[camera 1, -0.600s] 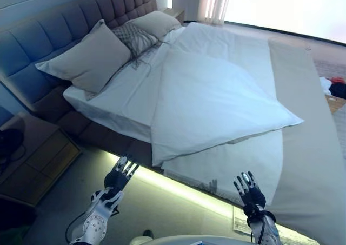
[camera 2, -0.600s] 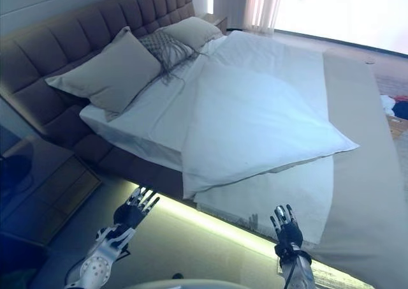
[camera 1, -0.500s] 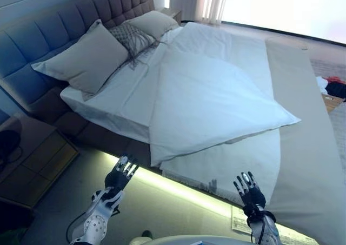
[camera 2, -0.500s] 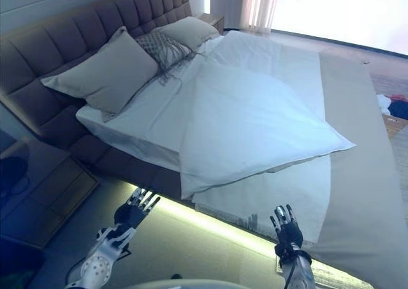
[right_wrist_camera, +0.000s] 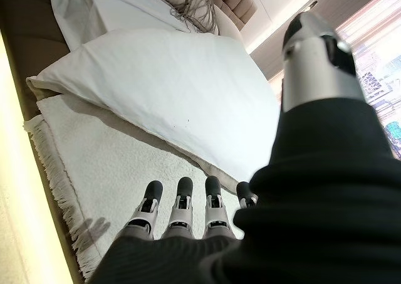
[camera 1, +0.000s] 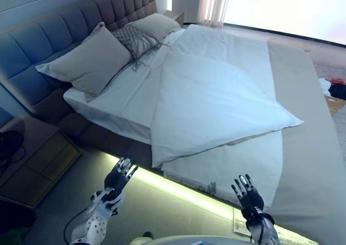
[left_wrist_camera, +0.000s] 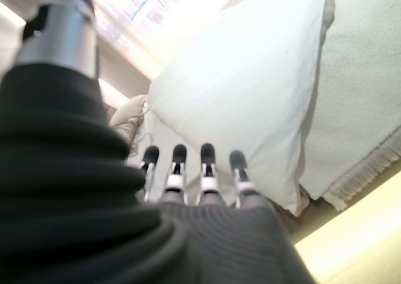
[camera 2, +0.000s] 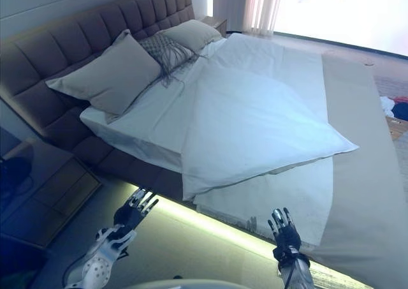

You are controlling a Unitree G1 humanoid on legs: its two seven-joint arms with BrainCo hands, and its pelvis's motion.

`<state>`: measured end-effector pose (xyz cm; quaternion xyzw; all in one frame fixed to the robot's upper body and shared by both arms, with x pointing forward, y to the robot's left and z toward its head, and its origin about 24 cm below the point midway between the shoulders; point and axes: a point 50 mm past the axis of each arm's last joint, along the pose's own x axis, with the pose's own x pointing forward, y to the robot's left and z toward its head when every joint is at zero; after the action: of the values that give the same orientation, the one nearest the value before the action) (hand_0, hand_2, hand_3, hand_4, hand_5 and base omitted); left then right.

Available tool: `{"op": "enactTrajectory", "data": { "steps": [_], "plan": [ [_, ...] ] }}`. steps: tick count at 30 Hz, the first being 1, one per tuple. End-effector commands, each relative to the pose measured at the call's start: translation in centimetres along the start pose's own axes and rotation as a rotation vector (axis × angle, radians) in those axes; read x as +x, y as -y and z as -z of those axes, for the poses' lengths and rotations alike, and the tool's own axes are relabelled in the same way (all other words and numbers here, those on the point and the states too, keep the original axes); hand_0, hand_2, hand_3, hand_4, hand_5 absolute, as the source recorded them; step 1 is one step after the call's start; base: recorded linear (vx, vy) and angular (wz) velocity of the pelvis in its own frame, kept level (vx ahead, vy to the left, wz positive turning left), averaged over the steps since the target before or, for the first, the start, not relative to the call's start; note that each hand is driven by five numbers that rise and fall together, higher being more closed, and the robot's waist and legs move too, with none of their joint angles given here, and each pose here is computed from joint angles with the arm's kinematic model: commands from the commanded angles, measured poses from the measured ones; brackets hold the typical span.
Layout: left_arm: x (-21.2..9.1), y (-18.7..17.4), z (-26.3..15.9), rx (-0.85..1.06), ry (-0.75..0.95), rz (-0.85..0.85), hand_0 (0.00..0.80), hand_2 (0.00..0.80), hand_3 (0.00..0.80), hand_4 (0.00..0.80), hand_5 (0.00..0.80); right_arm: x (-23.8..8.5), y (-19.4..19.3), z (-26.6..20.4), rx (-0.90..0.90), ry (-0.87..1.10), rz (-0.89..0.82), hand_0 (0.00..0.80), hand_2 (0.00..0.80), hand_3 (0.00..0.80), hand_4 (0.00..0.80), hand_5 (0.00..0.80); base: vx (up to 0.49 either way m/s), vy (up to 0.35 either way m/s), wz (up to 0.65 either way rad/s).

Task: Make the bed neatly

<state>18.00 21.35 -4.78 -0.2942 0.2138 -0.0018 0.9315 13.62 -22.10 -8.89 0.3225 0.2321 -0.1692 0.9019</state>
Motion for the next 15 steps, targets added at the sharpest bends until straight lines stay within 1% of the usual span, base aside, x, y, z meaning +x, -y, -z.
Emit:
{"op": "enactTrajectory", "data": {
  "steps": [1, 7, 11, 13, 15],
  "plan": [
    [0.0, 0.2, -2.7, 0.037, 0.116, 0.047, 0.000, 0.000, 0.000, 0.000, 0.000, 0.3, -1.7, -1.6, -0.040, 0.063, -0.117, 0.000, 0.000, 0.000, 0.000, 0.000, 0.030, -0.043, 0.01],
    [-0.9, -0.4, -2.4, 0.007, 0.137, 0.012, 0.000, 0.000, 0.000, 0.000, 0.000, 0.1, -1.5, -1.4, -0.071, 0.012, -0.146, 0.000, 0.000, 0.000, 0.000, 0.000, 0.024, -0.078, 0.00],
    [-1.2, -0.6, -1.8, -0.020, 0.114, 0.006, 0.000, 0.000, 0.000, 0.000, 0.000, 0.5, -1.6, -2.1, -0.084, 0.020, -0.147, 0.000, 0.000, 0.000, 0.000, 0.000, 0.000, -0.056, 0.00],
    [-1.5, -0.9, -1.3, -0.024, 0.099, 0.005, 0.000, 0.000, 0.000, 0.000, 0.000, 0.5, -1.7, -2.4, -0.081, 0.029, -0.147, 0.000, 0.000, 0.000, 0.000, 0.000, 0.006, 0.003, 0.02],
    [-1.6, -0.8, -1.1, -0.032, 0.086, 0.022, 0.000, 0.000, 0.000, 0.000, 0.000, 0.3, -1.6, -2.9, -0.028, 0.041, -0.148, 0.000, 0.000, 0.000, 0.000, 0.000, 0.002, 0.087, 0.08]
  ]
}}
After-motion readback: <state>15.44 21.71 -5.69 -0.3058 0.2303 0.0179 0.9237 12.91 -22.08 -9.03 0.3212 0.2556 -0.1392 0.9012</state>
